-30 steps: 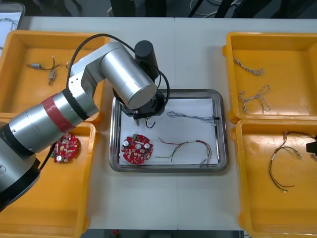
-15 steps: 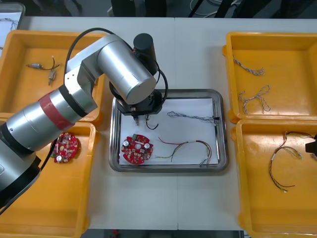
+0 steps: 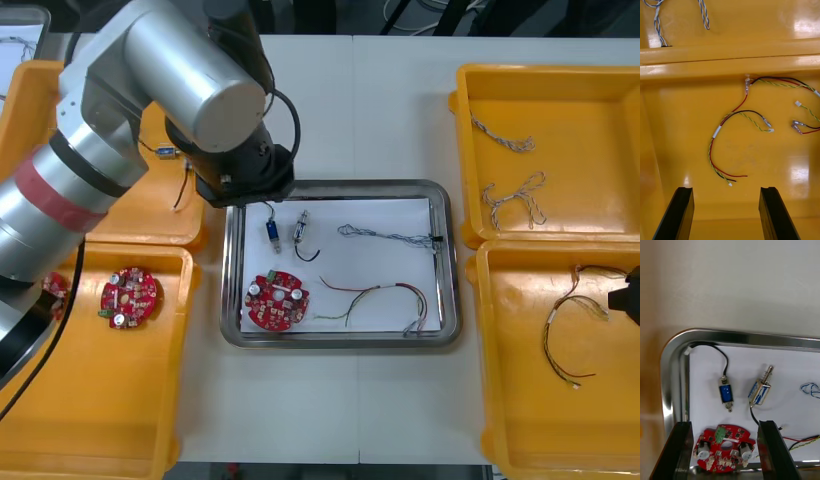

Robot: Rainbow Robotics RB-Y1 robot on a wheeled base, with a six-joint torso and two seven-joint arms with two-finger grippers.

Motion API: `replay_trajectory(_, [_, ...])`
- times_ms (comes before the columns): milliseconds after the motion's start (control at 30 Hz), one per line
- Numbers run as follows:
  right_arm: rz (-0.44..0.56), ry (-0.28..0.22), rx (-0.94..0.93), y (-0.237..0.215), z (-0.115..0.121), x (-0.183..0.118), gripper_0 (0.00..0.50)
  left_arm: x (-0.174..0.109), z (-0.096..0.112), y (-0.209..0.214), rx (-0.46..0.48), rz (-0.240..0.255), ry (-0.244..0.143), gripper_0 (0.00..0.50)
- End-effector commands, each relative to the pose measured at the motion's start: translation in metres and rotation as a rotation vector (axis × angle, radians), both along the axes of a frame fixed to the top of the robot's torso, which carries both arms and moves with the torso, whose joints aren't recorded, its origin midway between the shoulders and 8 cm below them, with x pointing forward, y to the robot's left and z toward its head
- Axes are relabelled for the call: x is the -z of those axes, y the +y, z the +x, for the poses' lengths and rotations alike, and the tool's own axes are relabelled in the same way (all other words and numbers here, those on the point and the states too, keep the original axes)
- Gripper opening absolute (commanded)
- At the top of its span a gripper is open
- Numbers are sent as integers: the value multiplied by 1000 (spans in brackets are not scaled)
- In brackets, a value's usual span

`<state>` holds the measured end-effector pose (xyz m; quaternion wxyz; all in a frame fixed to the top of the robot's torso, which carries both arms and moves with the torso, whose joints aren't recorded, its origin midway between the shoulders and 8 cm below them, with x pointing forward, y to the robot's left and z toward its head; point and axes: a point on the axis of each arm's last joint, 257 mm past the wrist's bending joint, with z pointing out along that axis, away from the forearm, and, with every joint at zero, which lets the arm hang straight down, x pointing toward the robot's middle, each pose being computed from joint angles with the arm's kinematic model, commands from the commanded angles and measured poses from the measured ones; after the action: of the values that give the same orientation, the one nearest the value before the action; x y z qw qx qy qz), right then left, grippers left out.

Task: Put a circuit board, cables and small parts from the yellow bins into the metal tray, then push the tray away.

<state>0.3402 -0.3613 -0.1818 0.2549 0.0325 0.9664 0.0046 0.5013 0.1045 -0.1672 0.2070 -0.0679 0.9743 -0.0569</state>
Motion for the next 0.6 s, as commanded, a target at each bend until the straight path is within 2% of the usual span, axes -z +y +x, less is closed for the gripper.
replay_trajectory(33, [-18,-10,-27,7,0,-14,500,-58,7,27,-28,-18,-72,500])
replay_trajectory(267, [-48,16,-116,15,-3,-20,500,-75,-5,56,-9,-9,-47,500])
replay_trajectory(400, [-79,22,-185,27,2,-24,500,-82,-12,76,2,16,-36,500])
replay_trajectory(567, [-98,17,-283,52,11,-30,500,-87,-25,97,15,37,-2,500])
replay_trajectory(600, [-109,13,-311,59,14,-32,500,-89,-29,104,30,54,6,500])
